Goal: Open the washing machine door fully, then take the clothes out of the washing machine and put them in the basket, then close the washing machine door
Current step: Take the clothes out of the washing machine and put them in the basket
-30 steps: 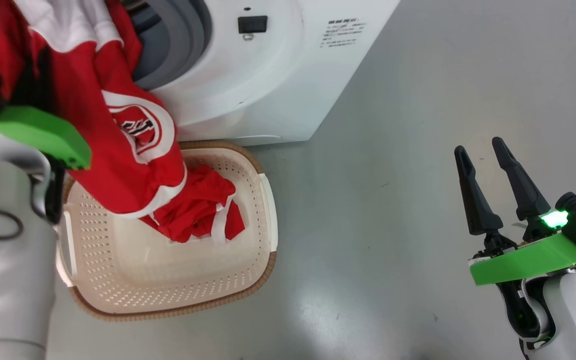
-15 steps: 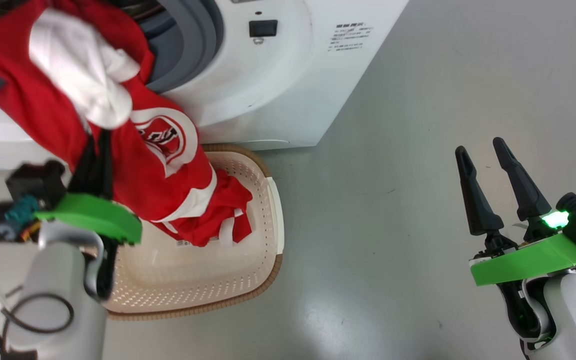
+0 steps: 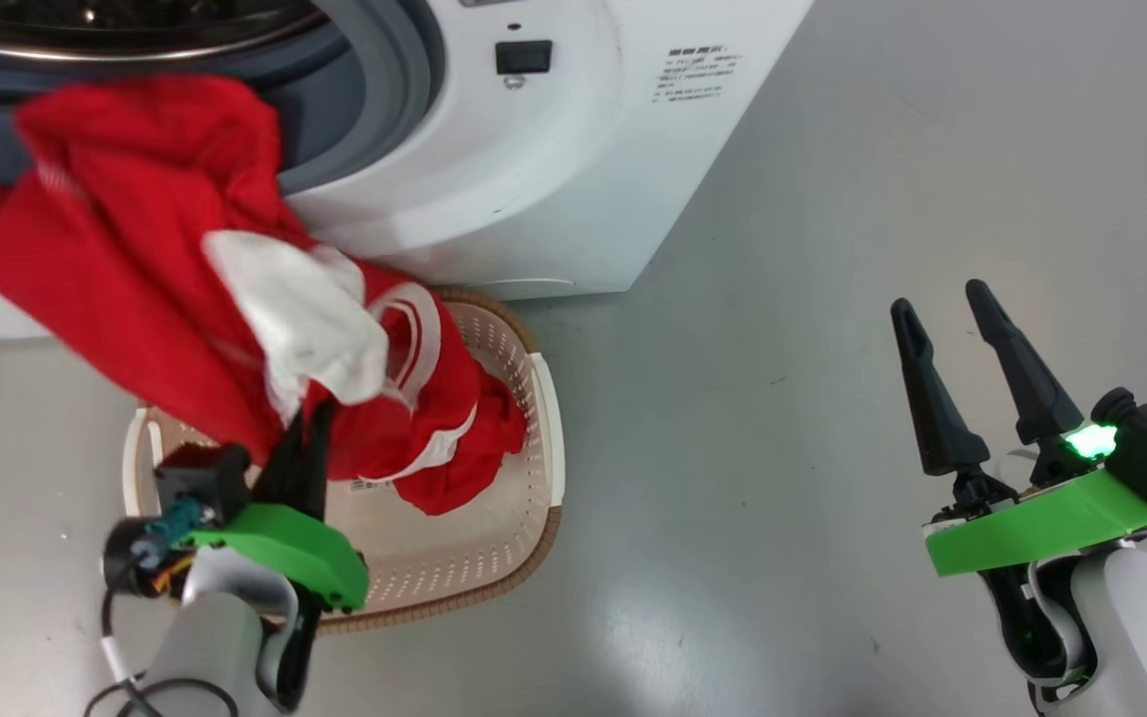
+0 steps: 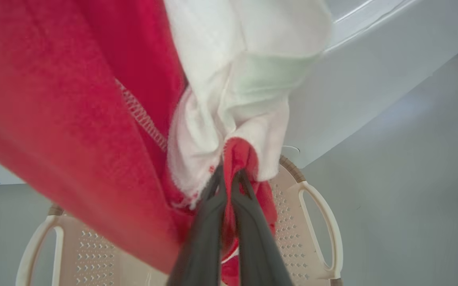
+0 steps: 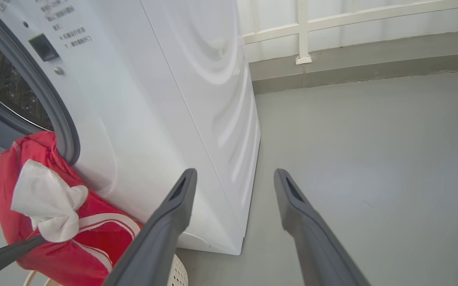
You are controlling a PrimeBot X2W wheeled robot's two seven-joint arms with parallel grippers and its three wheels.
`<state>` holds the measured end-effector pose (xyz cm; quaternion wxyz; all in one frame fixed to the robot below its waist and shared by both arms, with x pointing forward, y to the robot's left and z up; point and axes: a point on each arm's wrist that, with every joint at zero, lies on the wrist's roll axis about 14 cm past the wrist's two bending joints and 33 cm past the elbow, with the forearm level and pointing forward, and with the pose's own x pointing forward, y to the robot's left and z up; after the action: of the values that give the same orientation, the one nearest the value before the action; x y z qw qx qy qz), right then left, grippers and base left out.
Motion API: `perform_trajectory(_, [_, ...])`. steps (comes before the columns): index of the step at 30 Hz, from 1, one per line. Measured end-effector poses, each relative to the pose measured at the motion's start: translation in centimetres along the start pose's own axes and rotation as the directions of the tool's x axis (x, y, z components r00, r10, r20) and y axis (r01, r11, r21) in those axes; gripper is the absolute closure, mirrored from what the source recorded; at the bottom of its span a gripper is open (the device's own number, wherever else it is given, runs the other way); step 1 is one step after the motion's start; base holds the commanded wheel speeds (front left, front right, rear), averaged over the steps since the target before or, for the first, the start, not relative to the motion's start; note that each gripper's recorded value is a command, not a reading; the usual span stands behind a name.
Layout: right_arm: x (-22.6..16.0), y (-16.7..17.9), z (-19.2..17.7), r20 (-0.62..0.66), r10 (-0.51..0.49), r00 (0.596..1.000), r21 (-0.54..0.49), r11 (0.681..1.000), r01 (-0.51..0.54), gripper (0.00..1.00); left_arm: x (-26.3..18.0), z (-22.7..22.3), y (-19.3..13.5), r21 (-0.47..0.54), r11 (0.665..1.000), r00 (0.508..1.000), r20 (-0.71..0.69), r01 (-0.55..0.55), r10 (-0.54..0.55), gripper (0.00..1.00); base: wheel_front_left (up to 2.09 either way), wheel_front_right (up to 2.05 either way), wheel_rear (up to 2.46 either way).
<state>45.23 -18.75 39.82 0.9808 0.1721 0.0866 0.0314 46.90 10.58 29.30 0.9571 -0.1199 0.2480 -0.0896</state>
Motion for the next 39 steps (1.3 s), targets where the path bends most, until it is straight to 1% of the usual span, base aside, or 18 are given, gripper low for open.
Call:
perform_trajectory(8, [0.0,-0.3,-0.5,-0.013,-0.007,1.0,-0.001,1.0,0.007,0.0,-0.8,-4.4,-0.1,-0.003,1.0,0.99,-0.138,-0.001,0.0,1.0,0.0,0.0,0.0])
perform_trajectory(15, [0.0,-0.6,-1.1,-0.028,-0.016,0.999,-0.001,1.0,0.016,0.0,-2.3,-9.7,-0.7,-0.026,1.0,0.951,-0.308,0.005,-0.012,1.0,0.0,0.0,0.0])
perform_trajectory(25, [0.8,-1.1,-1.7,-0.037,-0.021,0.999,-0.004,1.0,0.021,0.0,-0.3,-9.9,-1.3,-0.056,0.998,0.943,-0.332,0.012,-0.03,1.0,0.0,0.0,0.0])
perform_trajectory(33, [1.8,-1.5,-2.7,-0.052,-0.022,0.998,-0.004,1.0,0.022,0.0,2.1,-9.7,-0.6,-0.055,0.998,0.942,-0.335,-0.002,-0.017,1.0,0.0,0.0,0.0])
perform_trajectory(39, [2.5,-2.1,-3.8,-0.072,-0.032,0.997,-0.007,0.999,0.031,0.0,2.7,-11.7,0.7,-0.021,0.999,0.919,-0.393,-0.03,0.019,1.0,0.0,0.0,0.0])
